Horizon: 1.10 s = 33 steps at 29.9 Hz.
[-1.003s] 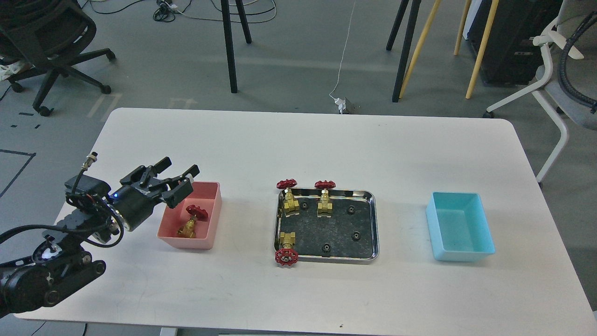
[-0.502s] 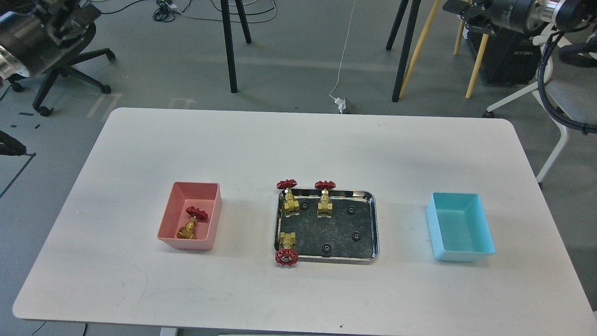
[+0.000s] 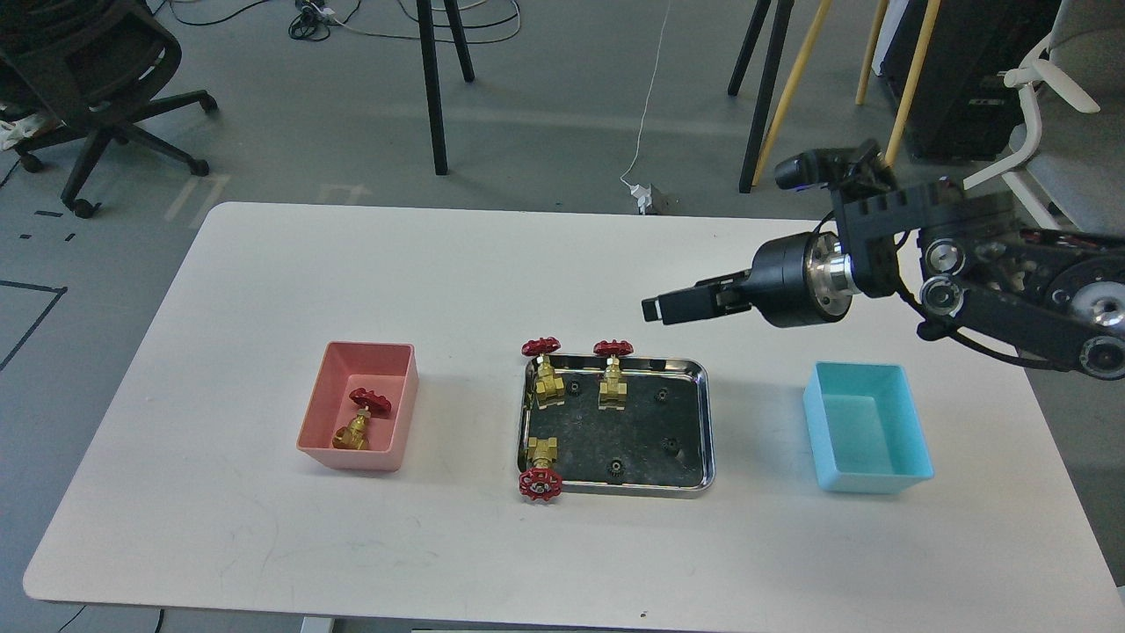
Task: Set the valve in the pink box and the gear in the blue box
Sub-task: 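Reach the right gripper down to the small dark gear on the tray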
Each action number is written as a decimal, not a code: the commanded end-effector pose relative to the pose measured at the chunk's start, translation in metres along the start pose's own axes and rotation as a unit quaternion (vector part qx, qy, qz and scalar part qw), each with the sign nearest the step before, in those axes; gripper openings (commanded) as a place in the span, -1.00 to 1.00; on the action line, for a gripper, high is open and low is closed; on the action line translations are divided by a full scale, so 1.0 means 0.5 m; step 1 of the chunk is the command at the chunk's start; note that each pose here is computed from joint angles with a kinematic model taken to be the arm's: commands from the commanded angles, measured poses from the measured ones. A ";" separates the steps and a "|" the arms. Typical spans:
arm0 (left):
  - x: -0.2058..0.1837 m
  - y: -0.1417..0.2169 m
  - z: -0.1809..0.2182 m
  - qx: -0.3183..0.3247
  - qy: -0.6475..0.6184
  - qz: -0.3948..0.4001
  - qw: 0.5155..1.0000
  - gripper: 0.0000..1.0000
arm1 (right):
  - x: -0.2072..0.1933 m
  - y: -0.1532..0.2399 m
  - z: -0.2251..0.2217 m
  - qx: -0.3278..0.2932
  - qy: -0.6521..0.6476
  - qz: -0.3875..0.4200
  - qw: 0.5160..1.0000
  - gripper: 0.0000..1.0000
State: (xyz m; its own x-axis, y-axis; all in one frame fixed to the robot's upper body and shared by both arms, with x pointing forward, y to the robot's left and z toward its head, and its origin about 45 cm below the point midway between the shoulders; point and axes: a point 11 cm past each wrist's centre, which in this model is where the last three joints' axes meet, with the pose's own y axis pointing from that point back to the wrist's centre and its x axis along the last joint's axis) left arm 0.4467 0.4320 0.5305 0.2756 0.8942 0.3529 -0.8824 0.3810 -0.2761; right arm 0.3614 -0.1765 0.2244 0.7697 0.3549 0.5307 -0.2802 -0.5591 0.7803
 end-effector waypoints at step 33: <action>0.033 -0.004 0.028 -0.016 -0.004 0.025 1.000 0.91 | -0.155 -0.206 0.062 -0.056 0.111 -0.141 0.982 0.46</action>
State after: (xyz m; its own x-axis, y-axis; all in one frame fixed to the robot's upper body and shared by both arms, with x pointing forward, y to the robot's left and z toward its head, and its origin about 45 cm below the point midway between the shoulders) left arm 0.4475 0.4424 0.5483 0.2303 0.9099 0.3451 -0.8823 0.3449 -0.3205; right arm 0.3446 -0.1665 0.0928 0.6828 0.6482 0.3372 -0.1335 -0.3431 0.9298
